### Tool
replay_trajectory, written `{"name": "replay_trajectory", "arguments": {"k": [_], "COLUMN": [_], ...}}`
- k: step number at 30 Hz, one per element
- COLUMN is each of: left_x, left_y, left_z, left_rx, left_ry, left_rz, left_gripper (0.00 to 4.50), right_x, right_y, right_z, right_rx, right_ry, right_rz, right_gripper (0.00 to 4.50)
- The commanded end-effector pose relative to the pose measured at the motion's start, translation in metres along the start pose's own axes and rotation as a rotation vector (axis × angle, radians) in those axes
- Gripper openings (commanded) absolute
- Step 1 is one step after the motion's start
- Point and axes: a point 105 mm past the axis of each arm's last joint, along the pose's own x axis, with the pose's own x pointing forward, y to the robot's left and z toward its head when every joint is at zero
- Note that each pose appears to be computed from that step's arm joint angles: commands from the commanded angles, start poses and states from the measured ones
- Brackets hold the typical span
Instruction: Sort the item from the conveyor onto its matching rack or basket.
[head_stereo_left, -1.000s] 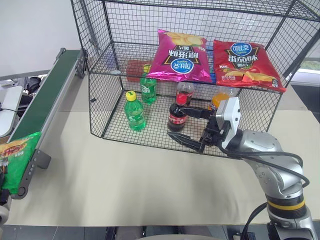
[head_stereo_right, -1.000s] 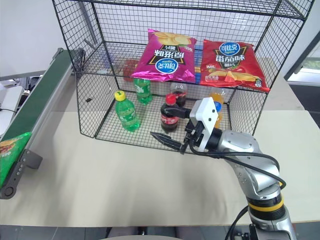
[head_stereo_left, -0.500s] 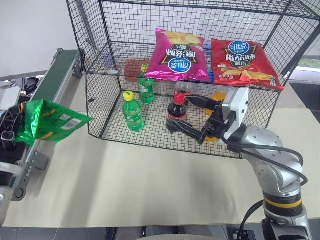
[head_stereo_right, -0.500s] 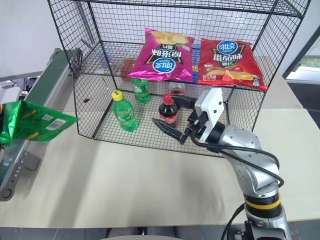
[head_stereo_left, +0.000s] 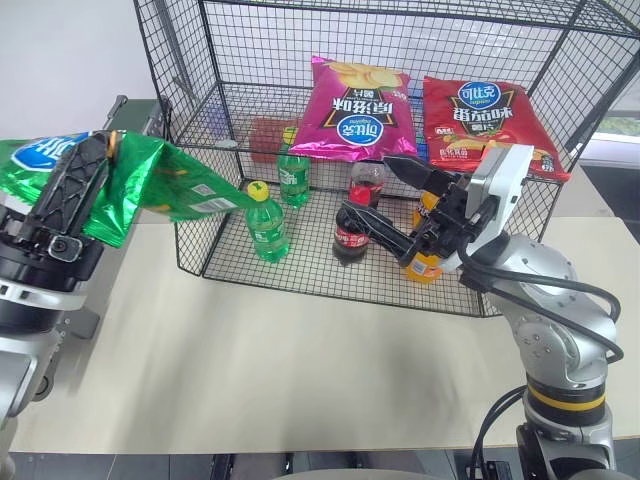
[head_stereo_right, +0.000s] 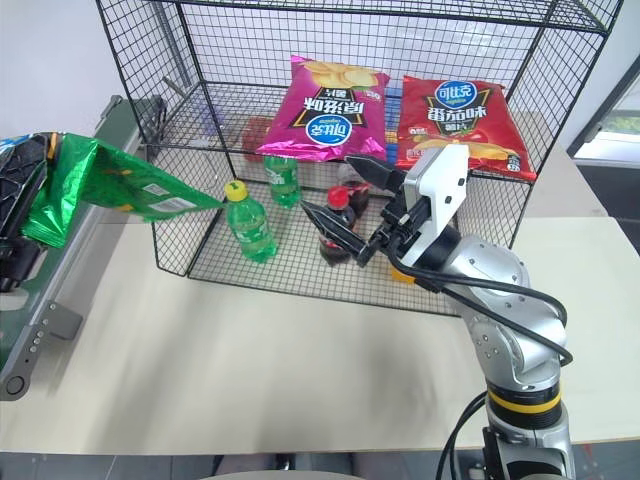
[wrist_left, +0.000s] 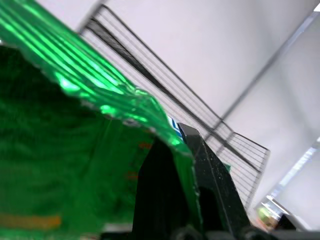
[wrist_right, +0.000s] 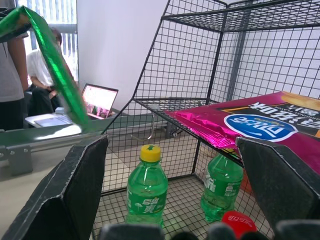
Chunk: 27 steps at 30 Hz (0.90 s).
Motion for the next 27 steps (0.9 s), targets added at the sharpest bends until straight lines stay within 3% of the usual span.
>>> {"name": "replay_trajectory", "arguments": {"k": [1,6,15,27], "left_x": [0.027,0.051,0.076,0.104], "left_y": [0.013,0.013,0.003,-0.012], "left_z": [0.019,0.028,0.014,0.026], "left_rx": [-0.002,-0.03,-0.105,-0.067], "left_ry": [0.014,0.049,0.101,-0.018], "left_rz": [-0.047,-0.113,-0.19,-0.212], "left_gripper": [0.03,0.03,0.03,0.03], "right_x": [0.002,0.0,-0.003,-0.006], "right_y": [0.003,0.002,0.0,-0.002], "right_z": [0.019,0.025,0.04,0.033], "right_rx": [-0.027,-0.005,-0.017,-0.031], "right_ry": [-0.05,-0.041,-0.092,-0.057], "right_rz": [0.014,0.027,0.017,-0.026], "right_gripper": [4.5,4.5,4.5,4.5]}}
